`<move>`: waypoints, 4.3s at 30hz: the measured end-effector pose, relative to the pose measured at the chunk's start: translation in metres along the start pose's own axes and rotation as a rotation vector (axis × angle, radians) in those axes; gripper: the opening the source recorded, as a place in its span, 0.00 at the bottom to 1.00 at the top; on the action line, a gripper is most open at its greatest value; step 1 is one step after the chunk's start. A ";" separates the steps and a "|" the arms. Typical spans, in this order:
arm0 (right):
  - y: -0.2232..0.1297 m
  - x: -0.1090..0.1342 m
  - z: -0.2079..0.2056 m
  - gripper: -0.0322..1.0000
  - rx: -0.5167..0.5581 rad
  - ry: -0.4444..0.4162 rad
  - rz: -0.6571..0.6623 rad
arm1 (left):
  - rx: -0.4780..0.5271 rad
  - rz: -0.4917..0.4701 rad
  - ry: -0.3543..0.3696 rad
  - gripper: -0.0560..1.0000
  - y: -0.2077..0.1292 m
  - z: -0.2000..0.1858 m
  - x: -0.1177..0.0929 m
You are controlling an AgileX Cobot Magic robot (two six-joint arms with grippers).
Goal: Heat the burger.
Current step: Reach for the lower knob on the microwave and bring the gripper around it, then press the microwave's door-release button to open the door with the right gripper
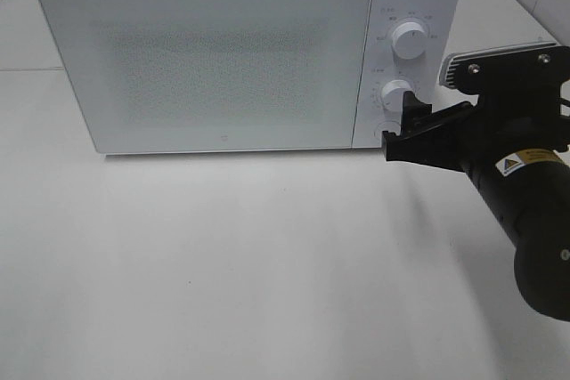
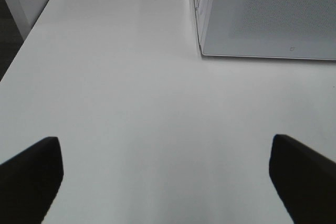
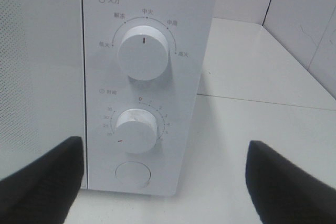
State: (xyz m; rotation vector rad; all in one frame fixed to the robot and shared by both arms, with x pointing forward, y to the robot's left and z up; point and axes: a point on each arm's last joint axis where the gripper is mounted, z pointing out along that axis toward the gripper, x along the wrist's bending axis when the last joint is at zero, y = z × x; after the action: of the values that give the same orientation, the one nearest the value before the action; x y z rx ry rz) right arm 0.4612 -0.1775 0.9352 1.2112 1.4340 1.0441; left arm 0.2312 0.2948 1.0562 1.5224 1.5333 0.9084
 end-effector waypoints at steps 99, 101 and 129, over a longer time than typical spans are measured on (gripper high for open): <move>-0.034 0.029 0.103 0.41 0.026 -0.033 0.095 | 0.000 0.000 0.000 0.99 0.000 0.000 0.000; -0.034 0.029 0.103 0.41 0.025 -0.033 0.122 | 0.000 0.000 0.000 0.99 0.000 0.000 0.000; -0.023 0.062 0.098 0.14 0.209 0.309 1.724 | 0.000 0.000 0.001 0.99 0.000 0.000 0.000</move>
State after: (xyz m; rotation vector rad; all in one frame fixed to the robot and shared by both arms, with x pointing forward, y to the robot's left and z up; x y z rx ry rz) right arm 0.5502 -0.1169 0.8865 2.5790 0.3558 2.2344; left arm 0.2312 0.2949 1.0562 1.5227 1.5336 0.9095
